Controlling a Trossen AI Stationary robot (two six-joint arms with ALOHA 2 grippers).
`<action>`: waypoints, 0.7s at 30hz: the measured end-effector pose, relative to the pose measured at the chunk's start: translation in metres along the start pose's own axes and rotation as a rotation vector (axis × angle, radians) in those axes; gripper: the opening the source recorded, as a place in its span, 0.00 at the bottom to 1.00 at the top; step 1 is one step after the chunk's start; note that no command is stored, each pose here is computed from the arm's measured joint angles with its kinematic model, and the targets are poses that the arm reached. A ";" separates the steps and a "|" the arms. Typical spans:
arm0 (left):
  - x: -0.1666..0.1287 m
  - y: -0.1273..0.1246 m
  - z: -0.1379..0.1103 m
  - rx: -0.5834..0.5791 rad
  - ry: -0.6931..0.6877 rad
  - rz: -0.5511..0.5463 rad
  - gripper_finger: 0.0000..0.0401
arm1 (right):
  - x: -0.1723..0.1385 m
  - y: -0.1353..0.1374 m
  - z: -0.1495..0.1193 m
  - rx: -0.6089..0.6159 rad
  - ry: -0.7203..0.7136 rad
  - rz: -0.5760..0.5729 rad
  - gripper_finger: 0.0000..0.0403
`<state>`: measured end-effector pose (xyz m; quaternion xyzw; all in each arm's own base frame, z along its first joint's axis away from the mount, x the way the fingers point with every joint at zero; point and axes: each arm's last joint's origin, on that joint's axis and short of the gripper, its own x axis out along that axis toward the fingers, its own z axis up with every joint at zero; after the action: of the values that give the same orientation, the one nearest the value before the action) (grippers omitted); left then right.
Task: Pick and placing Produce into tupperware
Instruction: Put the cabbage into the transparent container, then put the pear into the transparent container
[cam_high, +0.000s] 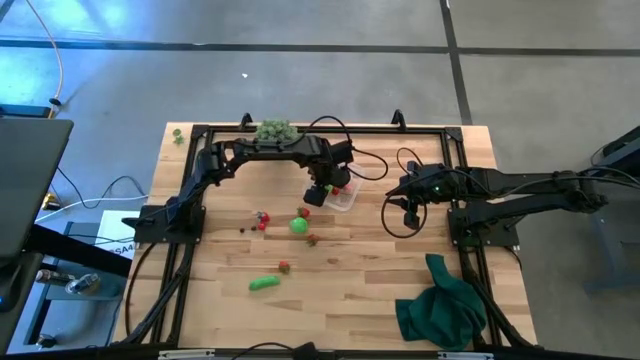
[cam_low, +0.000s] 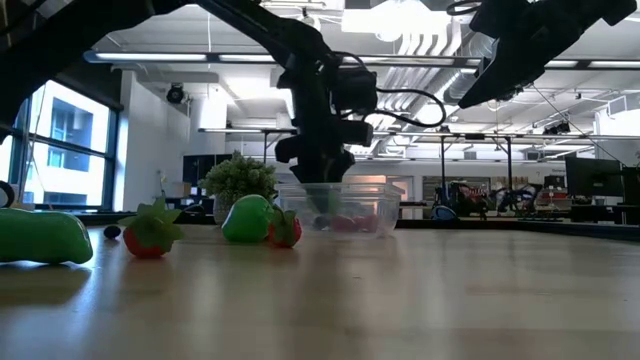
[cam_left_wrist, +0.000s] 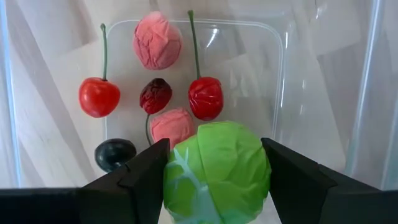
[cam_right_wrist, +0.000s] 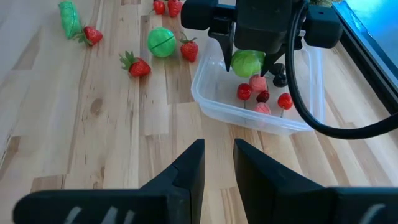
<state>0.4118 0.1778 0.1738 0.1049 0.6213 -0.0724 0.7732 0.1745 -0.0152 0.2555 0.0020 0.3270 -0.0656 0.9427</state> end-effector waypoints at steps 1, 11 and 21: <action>0.000 0.000 0.000 0.000 0.000 0.000 0.56 | 0.000 0.000 0.000 0.000 0.000 0.000 0.19; 0.000 0.000 0.001 0.005 -0.003 0.002 0.63 | 0.000 0.000 0.000 0.000 0.000 0.000 0.19; 0.000 -0.001 0.001 0.017 -0.003 0.002 0.80 | 0.000 0.000 0.000 0.000 -0.001 0.000 0.19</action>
<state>0.4125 0.1770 0.1739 0.1117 0.6195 -0.0771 0.7732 0.1745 -0.0151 0.2556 0.0019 0.3266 -0.0659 0.9428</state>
